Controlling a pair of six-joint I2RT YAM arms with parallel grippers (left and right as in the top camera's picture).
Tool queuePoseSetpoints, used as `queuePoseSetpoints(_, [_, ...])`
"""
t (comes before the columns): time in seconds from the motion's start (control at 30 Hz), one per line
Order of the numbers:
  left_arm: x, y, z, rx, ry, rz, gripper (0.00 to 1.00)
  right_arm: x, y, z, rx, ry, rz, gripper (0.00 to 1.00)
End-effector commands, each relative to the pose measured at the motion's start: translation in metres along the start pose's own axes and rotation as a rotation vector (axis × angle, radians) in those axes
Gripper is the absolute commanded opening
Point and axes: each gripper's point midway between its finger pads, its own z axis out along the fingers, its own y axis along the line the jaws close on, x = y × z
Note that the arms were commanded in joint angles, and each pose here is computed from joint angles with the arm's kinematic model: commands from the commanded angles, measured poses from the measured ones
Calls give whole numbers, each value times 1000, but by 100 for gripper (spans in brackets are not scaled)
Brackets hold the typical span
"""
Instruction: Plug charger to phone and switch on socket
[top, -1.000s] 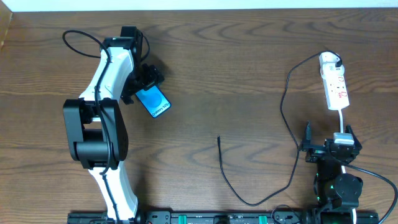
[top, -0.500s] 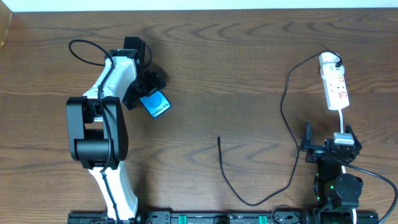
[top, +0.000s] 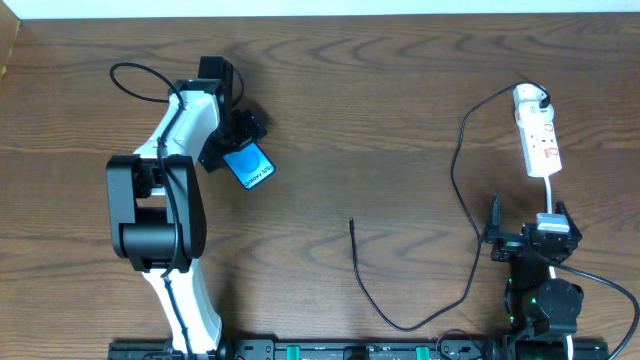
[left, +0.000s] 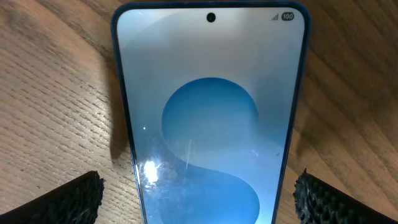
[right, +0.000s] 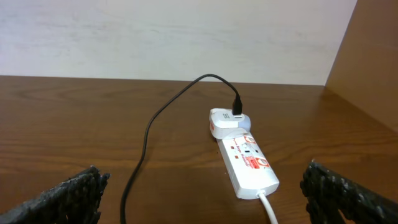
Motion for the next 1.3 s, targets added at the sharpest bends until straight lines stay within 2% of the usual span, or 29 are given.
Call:
queuePoseSetpoints(0.0, [5, -4, 6, -8, 8, 33, 98, 0, 1, 0, -2, -2, -13, 99])
queuePoseSetpoints(1.27, [8, 3, 8, -49, -2, -16, 98, 0, 1, 0, -2, -2, -13, 99])
